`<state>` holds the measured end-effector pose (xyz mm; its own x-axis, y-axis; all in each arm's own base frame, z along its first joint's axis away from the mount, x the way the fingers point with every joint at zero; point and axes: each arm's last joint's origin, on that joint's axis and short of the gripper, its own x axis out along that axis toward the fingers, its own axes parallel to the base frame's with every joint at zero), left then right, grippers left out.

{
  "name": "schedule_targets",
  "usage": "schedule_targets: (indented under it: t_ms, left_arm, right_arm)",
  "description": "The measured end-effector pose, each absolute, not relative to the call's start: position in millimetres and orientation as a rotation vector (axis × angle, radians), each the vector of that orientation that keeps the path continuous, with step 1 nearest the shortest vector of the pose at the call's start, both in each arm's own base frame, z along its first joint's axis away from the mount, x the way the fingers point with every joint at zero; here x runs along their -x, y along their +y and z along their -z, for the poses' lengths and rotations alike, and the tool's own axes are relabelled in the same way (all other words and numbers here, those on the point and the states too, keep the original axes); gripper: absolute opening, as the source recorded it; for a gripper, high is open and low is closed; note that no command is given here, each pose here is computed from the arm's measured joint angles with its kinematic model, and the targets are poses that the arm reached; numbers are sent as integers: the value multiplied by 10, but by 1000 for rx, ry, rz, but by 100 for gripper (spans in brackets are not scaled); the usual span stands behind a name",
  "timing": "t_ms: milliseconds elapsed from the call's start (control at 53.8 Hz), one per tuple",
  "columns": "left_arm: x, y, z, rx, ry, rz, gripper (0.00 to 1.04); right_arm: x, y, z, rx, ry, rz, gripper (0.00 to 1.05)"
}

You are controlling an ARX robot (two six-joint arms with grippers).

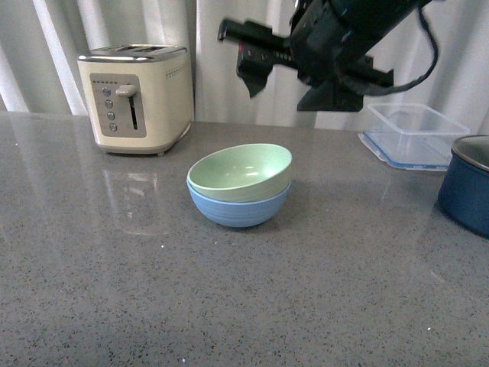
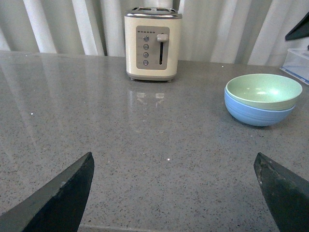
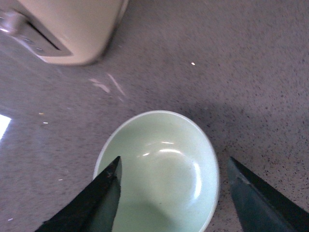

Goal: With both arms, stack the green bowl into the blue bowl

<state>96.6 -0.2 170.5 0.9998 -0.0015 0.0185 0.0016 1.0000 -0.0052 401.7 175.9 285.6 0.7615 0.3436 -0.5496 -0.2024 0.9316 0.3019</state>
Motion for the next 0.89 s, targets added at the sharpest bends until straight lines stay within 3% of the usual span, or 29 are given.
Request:
schedule_targets:
  t_ms: [205,316,390,502,688,855,892]
  left_arm:
    - [-966,-2,-1705,5,-18,2,98]
    - [-966,-2,-1705,5,-18,2,98]
    - [-966,-2,-1705,5,-18,2,98]
    - [-966,-1,-1705,5,-18,1,98]
    - [-966,-2,-1705,5,-18,2,98]
    - [-966,-1,-1705,5,-18,1,98]
    - [-966,-2,-1705,5,-18,2,98]
  right_arm:
    - [-3419,1381,-3300,-343,520,-439,97]
    - [-3040,1063,-3383,-389,398,-425,93]
    - [-2792,811,-3312,-286,133,-198,81]
    - [-2474,538,-3058,-132,-42,-12,63]
    - [-2161,349,-2474,-21,11,-11,30]
    - [-1932,234,-2266,-5,3,-9,0]
    - [-1897,216,-2235,-5,2,-7,1]
